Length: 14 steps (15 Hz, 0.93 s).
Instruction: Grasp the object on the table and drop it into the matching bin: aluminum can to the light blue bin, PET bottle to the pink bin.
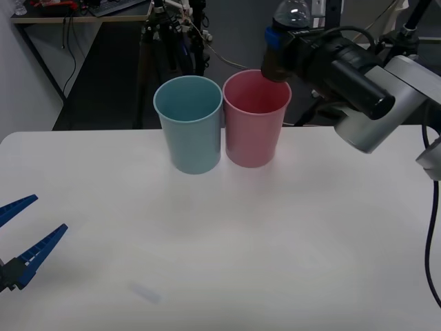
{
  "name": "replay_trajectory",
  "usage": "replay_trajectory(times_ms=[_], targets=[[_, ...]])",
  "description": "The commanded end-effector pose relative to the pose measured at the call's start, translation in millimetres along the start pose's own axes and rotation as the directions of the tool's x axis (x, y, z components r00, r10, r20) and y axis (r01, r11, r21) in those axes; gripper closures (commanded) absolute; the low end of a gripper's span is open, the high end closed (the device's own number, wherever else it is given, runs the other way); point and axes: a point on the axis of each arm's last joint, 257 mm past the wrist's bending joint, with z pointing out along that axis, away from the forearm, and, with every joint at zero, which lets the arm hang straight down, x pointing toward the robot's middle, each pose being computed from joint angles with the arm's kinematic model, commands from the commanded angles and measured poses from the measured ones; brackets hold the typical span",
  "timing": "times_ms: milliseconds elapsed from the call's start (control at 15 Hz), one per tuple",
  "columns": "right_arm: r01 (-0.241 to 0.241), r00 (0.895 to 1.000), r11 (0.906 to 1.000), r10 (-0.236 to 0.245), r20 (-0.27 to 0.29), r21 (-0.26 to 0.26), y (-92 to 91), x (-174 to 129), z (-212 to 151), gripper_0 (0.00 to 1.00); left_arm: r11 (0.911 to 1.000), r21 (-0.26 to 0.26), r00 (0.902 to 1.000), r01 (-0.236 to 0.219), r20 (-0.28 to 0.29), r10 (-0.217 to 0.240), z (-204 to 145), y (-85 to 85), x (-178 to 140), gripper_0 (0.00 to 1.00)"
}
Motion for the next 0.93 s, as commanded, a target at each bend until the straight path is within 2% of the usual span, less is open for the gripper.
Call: replay_trajectory(times_ms=[67,200,333,600,667,733,800,933], targets=[[0.007,1.000,0.9995,-0.007,0.000,0.032,4.6,12,21,1.00,1.0000,0.000,1.0000,0.000,0.000,0.000,0,0.0,0,0.00],[0.012,1.000,0.9987,-0.012,-0.009,0.050,2.5,19,28,1.00,1.0000,0.000,1.0000,0.000,0.000,0.000,0,0.0,0,0.00],[0.009,1.000,0.9986,-0.009,-0.007,0.052,10.1,22,34,1.00,1.0000,0.000,1.0000,0.000,0.000,0.000,0,0.0,0,0.00],[-0.015,1.000,0.9984,0.016,-0.010,0.055,13.1,25,35,1.00,1.0000,0.000,1.0000,0.000,0.000,0.000,0,0.0,0,0.00],[-0.020,1.000,0.9982,0.021,-0.010,0.056,12.3,25,35,0.97,1.0000,0.000,1.0000,0.000,0.000,0.000,0,0.0,0,0.00],[-0.024,1.000,0.9982,0.024,-0.009,0.055,12.9,24,35,0.35,1.0000,0.000,1.0000,0.000,0.000,0.000,0,0.0,0,0.00],[-0.028,1.000,0.9981,0.029,-0.010,0.056,12.3,25,35,0.00,1.0000,0.000,1.0000,0.000,0.000,0.000,0,0.0,0,0.00],[-0.031,0.999,0.9979,0.031,-0.005,0.057,11.9,22,35,0.00,1.0000,0.000,1.0000,0.000,0.000,0.000,0,0.0,0,0.00]])
